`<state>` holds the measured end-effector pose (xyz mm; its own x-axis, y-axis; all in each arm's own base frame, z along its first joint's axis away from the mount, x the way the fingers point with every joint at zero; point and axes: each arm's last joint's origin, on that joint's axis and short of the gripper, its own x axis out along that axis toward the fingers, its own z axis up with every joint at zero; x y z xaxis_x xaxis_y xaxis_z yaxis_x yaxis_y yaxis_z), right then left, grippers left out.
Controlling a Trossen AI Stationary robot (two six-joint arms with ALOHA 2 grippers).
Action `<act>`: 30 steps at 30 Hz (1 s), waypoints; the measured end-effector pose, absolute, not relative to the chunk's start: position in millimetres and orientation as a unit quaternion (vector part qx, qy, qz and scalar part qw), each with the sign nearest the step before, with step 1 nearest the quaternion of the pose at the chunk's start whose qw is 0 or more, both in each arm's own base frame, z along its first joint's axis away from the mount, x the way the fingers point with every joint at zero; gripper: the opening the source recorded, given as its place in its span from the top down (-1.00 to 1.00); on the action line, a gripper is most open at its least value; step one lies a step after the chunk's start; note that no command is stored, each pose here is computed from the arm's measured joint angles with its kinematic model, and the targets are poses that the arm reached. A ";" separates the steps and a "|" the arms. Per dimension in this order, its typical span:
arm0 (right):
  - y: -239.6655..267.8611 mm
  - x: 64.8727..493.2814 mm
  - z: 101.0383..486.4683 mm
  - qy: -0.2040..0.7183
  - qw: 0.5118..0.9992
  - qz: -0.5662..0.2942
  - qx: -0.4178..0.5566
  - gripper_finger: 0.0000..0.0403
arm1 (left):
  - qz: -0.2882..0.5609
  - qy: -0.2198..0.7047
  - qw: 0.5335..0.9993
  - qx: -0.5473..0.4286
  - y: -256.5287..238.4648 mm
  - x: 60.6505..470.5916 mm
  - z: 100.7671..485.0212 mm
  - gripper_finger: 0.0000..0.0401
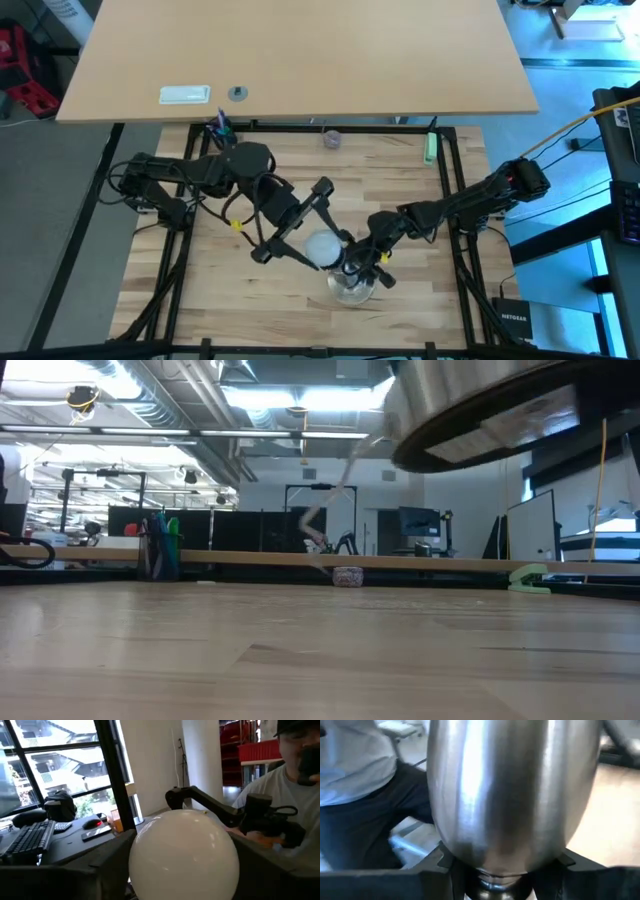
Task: Screw lightbulb
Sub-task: Insert the lightbulb into the silver lamp
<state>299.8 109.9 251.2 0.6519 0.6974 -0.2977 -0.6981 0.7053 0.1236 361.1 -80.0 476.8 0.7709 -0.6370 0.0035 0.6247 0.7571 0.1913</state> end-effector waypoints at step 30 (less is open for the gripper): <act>-27.2 302.5 271.3 0.174 0.956 -0.222 -0.073 0.21 | 0.258 0.028 0.965 0.023 -43.2 261.1 524.9 -0.94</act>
<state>302.5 -27.2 271.3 0.8403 -0.4506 -0.3015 0.3999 0.8906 -0.2164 261.1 -43.2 524.9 0.8650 0.5000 -0.0425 -0.4975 0.8655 0.0582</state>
